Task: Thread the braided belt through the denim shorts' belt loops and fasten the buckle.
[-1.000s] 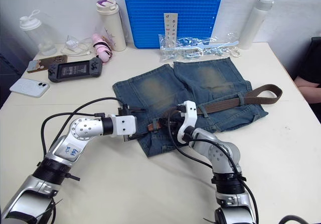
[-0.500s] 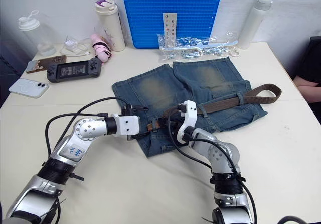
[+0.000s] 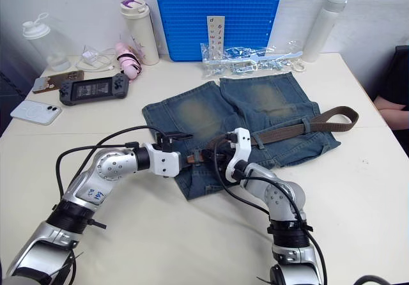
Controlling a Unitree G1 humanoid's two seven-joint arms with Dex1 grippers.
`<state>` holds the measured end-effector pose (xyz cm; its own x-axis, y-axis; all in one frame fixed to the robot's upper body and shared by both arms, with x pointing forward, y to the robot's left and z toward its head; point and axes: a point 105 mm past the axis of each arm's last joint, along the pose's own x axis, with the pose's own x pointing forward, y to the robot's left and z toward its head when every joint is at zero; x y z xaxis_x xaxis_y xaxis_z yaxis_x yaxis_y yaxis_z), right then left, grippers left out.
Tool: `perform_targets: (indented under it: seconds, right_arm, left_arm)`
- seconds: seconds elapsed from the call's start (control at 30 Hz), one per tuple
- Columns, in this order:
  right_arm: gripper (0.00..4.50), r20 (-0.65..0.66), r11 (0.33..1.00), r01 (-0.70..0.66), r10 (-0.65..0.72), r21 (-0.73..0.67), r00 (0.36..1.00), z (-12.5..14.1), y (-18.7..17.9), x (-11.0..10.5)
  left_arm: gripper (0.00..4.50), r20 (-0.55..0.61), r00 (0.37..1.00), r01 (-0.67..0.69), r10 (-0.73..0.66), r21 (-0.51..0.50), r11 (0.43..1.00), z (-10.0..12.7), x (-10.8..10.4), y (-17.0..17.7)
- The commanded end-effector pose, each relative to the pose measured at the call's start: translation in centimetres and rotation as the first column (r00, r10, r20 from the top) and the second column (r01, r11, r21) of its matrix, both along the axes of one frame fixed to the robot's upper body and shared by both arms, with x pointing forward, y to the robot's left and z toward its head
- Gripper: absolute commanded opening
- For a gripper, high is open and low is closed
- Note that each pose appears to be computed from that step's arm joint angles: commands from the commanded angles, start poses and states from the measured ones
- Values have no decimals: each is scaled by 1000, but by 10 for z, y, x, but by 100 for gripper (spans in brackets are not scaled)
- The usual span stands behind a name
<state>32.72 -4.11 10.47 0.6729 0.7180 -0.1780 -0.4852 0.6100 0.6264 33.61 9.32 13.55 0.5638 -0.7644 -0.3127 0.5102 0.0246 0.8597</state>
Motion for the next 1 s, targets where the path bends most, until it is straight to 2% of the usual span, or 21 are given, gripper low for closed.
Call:
perform_targets:
  seconds: [0.03, 0.13, 0.2, 0.23, 0.3, 0.37, 0.57, 0.8, 0.9, 1.0]
  right_arm:
    - [0, -179, 996, -91, 88, -11, 980, -41, 17, -19]
    - [0, -166, 997, -69, 66, -16, 984, -39, 11, -15]
    - [88, -151, 999, -31, 37, 43, 988, -31, 4, -11]
    - [108, -144, 998, -30, 39, 63, 989, -27, 2, -11]
    - [206, -122, 998, -7, 15, 68, 992, -21, -5, -10]
    - [285, -94, 995, 42, -33, 89, 995, -12, -17, -7]
    - [285, -66, 961, 85, -70, 263, 995, 20, -37, -13]
    - [285, -76, 963, 96, -79, 251, 994, 22, -40, -12]
    - [212, -95, 965, 100, -79, 241, 992, 19, -37, -10]
    - [81, -118, 969, 104, -78, 225, 990, 13, -31, -8]
  left_arm:
    - [446, 95, 995, 33, -29, -31, 999, 22, -1, -5]
    - [446, 76, 996, 38, -36, -15, 999, 16, -4, -3]
    - [450, 64, 998, 29, -28, -12, 1000, 14, -4, 0]
    - [450, 62, 998, 26, -25, -11, 1000, 13, -5, 2]
    - [450, 56, 998, 13, -12, -17, 1000, 14, -5, 5]
    - [450, 46, 999, 2, -1, -19, 1000, 13, -5, 10]
    - [450, 16, 999, -31, 31, -12, 999, 7, -6, 25]
    - [450, 9, 999, -36, 36, -13, 999, 7, -5, 29]
    - [450, 15, 1000, -25, 25, -13, 1000, 8, -6, 27]
    - [450, 22, 1000, 7, -7, 6, 1000, 8, -8, 22]
